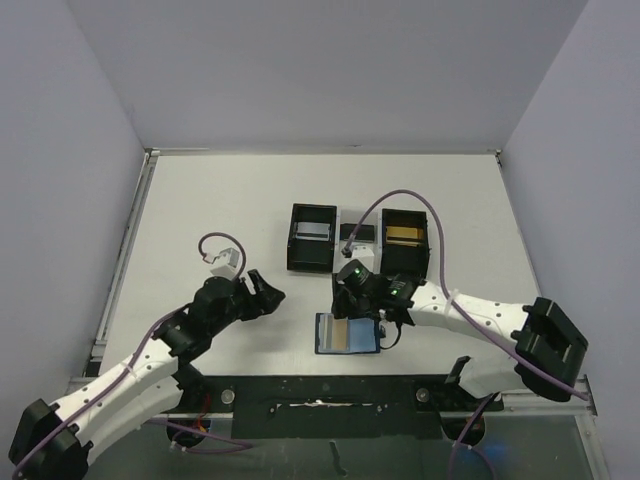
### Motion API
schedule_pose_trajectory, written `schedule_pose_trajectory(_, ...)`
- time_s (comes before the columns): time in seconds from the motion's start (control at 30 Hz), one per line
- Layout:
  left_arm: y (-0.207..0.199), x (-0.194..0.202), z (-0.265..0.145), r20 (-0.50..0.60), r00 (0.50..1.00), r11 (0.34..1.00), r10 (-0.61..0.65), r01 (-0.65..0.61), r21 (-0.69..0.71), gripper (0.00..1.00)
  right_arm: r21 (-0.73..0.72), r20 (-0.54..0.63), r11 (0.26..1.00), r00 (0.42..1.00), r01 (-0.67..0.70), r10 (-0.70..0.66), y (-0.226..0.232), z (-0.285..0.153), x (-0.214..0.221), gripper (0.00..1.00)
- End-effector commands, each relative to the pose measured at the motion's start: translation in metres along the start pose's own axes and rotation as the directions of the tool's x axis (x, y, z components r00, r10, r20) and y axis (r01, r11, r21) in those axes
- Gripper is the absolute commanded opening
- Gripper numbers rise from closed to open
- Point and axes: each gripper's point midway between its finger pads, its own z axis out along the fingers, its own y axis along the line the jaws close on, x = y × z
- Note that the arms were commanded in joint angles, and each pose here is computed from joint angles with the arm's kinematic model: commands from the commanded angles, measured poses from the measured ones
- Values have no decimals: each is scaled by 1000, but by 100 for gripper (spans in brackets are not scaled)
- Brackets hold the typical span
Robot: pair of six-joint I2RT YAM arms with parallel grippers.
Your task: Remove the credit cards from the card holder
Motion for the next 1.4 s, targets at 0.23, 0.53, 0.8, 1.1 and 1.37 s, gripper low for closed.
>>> schedule_pose_trajectory(0.23, 35, -22, -27, 126, 992, 988, -21, 40, -151, 80, 159, 16, 986, 999, -49, 47, 21, 24, 17, 59)
schedule_pose_trajectory(0.53, 31, -22, -26, 113, 994, 991, -6, 21, -135, 81, 163, -15, 986, 1000, -20, 22, 25, 32, 23, 65)
schedule_pose_trajectory(0.8, 26, -21, -22, 99, 995, 993, -6, 18, -119, 81, 225, -75, 974, 997, 1, 16, 9, 46, 44, 59)
schedule_pose_trajectory(1.1, 14, -14, -15, 58, 998, 998, -10, 13, -55, 81, 99, -70, 992, 994, -82, 90, 11, 49, 43, 50)
schedule_pose_trajectory(1.37, 0, -7, -7, 5, 1000, 1000, 5, -5, 11, 81, 121, -63, 990, 995, -72, 80, 2, 43, 38, 63)
